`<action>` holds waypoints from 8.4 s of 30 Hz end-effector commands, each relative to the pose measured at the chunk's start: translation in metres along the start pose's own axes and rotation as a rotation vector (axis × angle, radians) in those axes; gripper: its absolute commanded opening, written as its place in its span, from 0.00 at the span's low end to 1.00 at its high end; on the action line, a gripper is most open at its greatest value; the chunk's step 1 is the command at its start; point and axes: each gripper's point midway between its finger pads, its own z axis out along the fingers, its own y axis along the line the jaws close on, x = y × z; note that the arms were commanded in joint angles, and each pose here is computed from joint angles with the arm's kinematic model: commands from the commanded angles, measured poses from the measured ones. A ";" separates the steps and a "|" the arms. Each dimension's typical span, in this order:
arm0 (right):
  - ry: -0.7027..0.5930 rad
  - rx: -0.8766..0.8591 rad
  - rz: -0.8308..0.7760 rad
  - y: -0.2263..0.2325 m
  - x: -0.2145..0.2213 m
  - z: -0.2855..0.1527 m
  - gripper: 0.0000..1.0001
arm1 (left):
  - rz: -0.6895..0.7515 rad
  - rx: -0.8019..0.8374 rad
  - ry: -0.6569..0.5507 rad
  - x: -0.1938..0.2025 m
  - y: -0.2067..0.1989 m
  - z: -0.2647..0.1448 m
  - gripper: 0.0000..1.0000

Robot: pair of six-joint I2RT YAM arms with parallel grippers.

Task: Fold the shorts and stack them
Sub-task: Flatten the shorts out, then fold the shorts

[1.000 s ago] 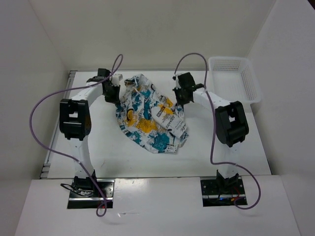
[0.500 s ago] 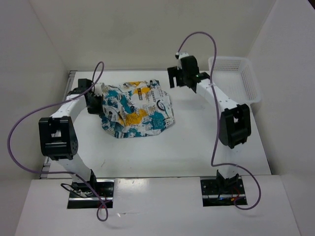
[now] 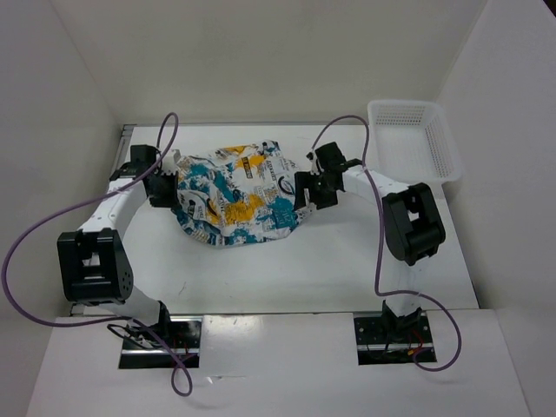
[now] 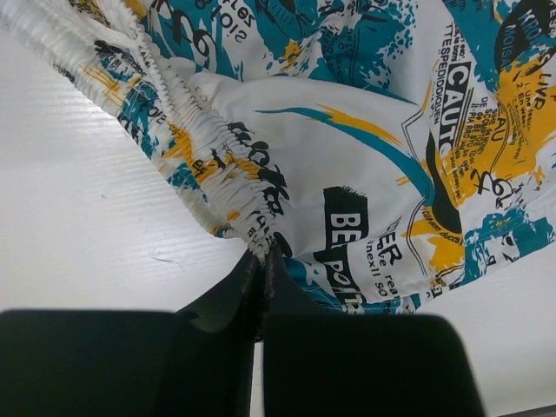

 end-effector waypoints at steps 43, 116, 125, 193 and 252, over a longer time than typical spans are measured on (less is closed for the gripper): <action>-0.775 0.053 -0.160 0.016 -0.202 -0.269 0.00 | 0.061 0.003 -0.473 -0.122 -0.012 -0.174 0.03; -0.198 -0.208 -0.374 0.073 -0.044 -0.096 0.00 | -0.039 0.112 -0.024 -0.091 0.004 -0.008 0.16; -0.166 -0.370 -0.487 0.127 0.003 -0.116 0.00 | -0.128 0.049 -0.058 -0.077 0.048 -0.019 0.16; -0.474 0.313 -0.114 -0.025 -0.155 0.012 0.08 | -0.161 0.104 0.087 -0.021 0.050 0.072 0.16; -0.227 0.192 -0.008 -0.042 0.006 -0.017 0.02 | -0.095 0.183 0.177 0.025 -0.003 0.073 0.07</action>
